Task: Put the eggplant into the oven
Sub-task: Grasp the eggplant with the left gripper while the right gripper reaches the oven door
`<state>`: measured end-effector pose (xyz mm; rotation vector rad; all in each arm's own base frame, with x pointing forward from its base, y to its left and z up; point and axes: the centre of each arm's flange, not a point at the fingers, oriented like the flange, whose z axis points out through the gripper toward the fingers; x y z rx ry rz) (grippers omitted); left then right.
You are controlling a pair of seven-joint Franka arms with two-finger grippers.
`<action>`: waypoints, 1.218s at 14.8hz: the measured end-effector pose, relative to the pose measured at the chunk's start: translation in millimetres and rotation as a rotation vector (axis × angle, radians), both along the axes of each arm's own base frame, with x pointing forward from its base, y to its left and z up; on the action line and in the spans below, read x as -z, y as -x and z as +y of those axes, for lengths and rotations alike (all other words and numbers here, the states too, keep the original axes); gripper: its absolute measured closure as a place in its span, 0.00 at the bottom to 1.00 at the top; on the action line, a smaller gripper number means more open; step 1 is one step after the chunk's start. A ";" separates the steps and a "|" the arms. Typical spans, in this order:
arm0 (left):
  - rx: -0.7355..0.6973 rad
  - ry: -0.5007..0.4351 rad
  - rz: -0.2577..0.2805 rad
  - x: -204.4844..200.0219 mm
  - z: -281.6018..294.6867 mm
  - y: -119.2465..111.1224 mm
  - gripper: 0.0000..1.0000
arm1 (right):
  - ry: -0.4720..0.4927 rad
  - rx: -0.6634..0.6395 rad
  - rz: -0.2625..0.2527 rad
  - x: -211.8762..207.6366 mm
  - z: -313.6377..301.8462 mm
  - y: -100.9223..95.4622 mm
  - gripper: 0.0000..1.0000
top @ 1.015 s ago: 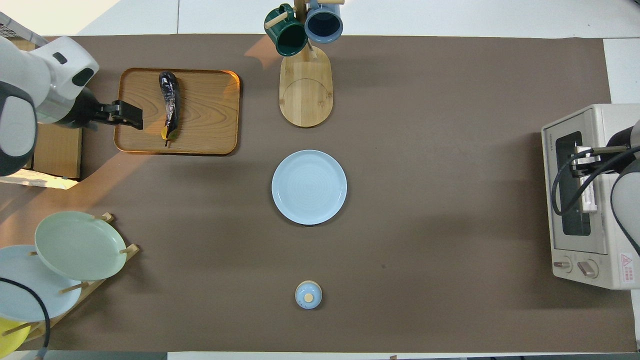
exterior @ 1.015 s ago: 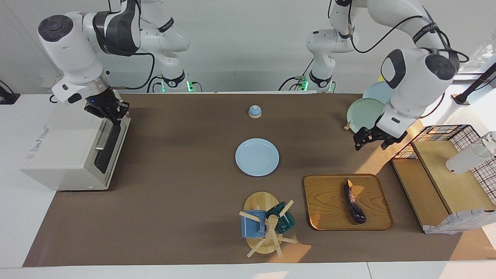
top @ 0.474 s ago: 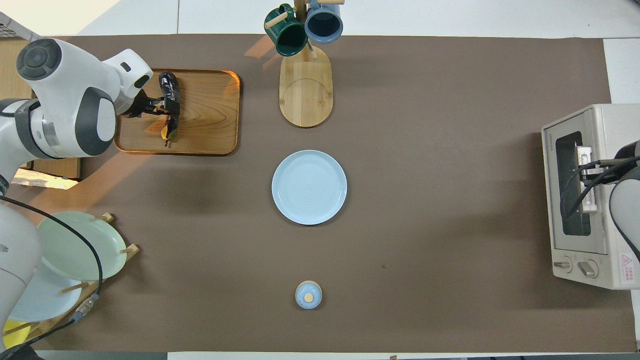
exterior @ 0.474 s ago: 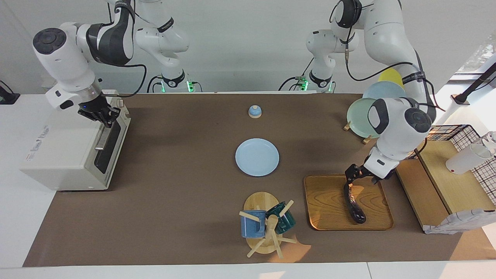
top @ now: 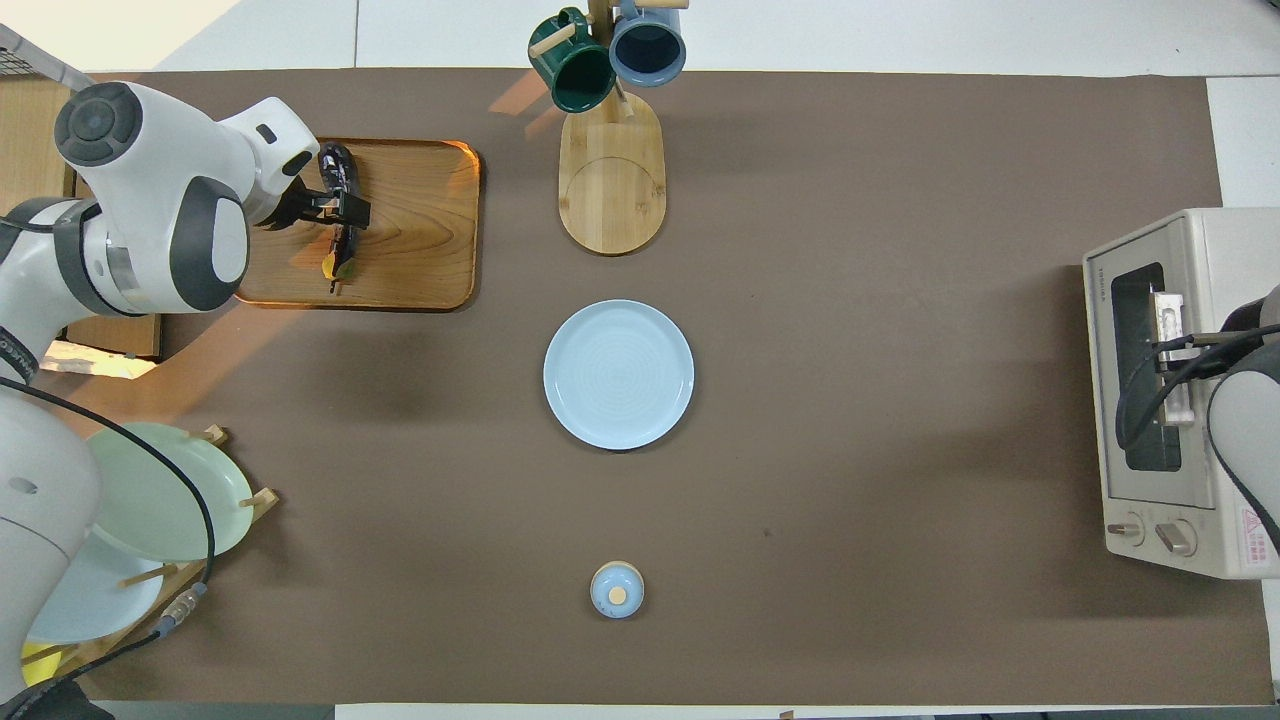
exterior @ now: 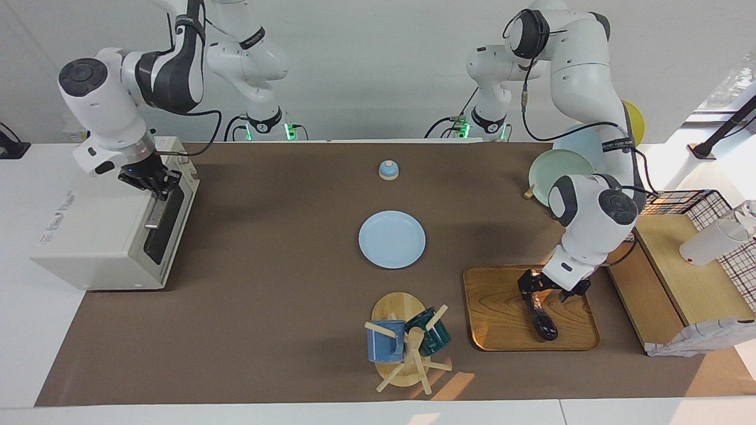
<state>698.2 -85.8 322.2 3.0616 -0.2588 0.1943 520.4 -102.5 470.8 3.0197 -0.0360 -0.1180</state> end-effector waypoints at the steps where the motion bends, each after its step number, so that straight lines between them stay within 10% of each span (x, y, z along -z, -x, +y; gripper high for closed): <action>1: 0.009 0.000 -0.001 0.9 -2.8 0.1 0.00 | -0.001 -0.005 -0.001 1.9 2.9 0.3 0.99; 11: 0.069 -0.006 0.001 14.9 -12.3 5.4 0.08 | -0.040 -0.071 -0.104 85.8 114.7 -12.5 0.99; 18: 0.076 -0.008 0.018 9.7 -11.8 4.4 0.73 | -0.052 -0.012 -0.094 125.2 129.1 -18.9 0.99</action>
